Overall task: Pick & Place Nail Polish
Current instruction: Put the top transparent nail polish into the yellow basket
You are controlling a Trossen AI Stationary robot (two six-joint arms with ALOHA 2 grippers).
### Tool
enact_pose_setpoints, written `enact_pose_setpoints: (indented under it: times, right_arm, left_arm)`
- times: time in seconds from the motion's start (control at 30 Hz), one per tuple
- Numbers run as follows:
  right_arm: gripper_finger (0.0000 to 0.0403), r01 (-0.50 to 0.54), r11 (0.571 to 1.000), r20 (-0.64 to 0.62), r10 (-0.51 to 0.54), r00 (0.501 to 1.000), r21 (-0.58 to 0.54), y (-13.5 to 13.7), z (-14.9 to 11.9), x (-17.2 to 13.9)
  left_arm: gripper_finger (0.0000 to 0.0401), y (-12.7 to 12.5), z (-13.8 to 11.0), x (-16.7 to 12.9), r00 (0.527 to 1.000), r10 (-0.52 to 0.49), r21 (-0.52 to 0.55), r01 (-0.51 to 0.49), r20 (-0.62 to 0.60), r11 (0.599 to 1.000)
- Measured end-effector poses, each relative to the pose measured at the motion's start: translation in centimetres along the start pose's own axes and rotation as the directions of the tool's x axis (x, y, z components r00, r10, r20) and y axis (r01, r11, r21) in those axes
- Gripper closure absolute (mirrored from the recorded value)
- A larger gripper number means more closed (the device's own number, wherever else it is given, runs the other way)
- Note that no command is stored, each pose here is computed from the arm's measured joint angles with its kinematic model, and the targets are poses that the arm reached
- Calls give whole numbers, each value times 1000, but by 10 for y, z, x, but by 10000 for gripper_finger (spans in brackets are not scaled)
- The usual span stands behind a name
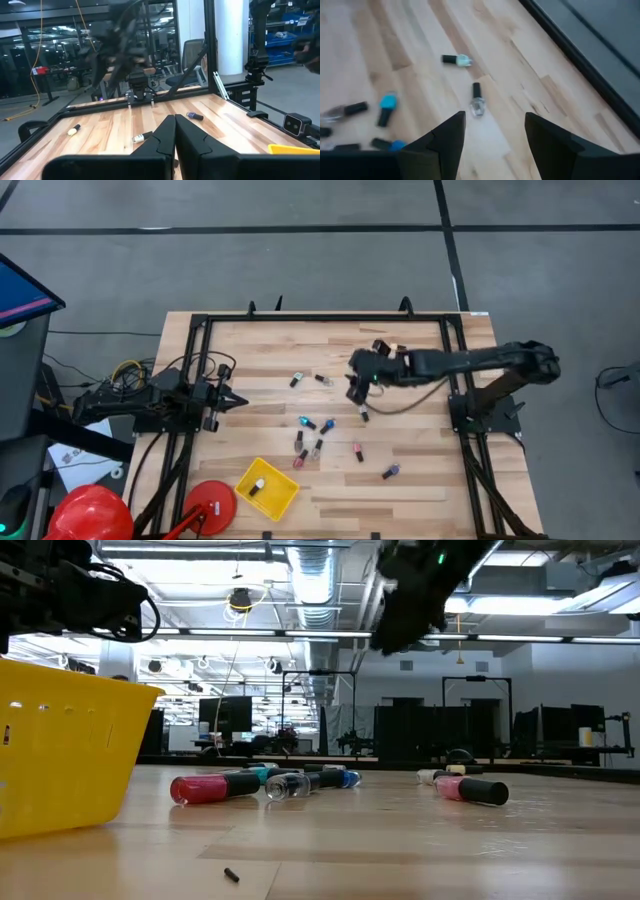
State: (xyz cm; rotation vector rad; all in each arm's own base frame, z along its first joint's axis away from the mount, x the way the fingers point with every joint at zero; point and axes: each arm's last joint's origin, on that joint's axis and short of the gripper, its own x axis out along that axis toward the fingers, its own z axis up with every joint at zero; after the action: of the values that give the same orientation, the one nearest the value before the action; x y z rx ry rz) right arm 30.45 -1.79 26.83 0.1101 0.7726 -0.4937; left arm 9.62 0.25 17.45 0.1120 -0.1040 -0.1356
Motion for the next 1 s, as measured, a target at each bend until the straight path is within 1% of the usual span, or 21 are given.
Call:
enact_pose_setpoints:
  times: [0.07, 0.13, 0.17, 0.23, 0.4, 0.5, 0.63, 0.8, 0.87, 0.93, 1.0]
  right_arm:
    - [206, 8, 1000, -7, -8, 1000, -10, -8, 1, 16]
    - [201, 23, 998, -36, -25, 999, -53, -10, -1, 32]
    - [198, 14, 998, -32, -17, 999, -68, -9, -1, 42]
    - [188, -5, 994, -63, -2, 998, -113, -7, -5, 57]
    - [155, -64, 986, -127, 44, 991, -156, 0, -1, 90]
    - [140, -75, 978, -150, 47, 988, -192, 6, 4, 107]
    - [133, -85, 967, -191, 38, 981, -242, 14, 9, 129]
    - [132, -88, 957, -246, 18, 969, -277, 18, 12, 152]
    - [132, -85, 957, -277, 5, 961, -279, 13, 10, 154]
    - [132, -72, 962, -257, 2, 966, -263, 9, 12, 162]
    - [132, -73, 962, -318, -15, 948, -264, 2, 5, 163]
  left_arm:
    - [400, 0, 0, 0, 1000, 0, 1, 0, 2, 1000]
    - [400, 0, 1, 0, 1000, 0, 2, 0, 6, 1000]
    - [400, 0, 1, 0, 1000, 0, 2, 0, 6, 1000]
    - [400, 0, 1, 0, 1000, 1, 2, -1, 7, 1000]
    - [400, 0, 2, 0, 1000, 2, 4, -2, 15, 1000]
    - [400, 0, 3, 0, 1000, 3, 6, -3, 26, 1000]
    - [400, 0, 3, 0, 1000, 3, 8, -3, 31, 1000]
    - [400, 0, 4, 0, 999, 5, 11, -5, 45, 1000]
    - [400, 0, 4, 0, 999, 4, 11, -5, 45, 1000]
    - [400, 0, 5, 0, 999, 4, 11, -5, 47, 1000]
    - [400, 0, 5, 0, 999, 4, 12, -5, 49, 1000]
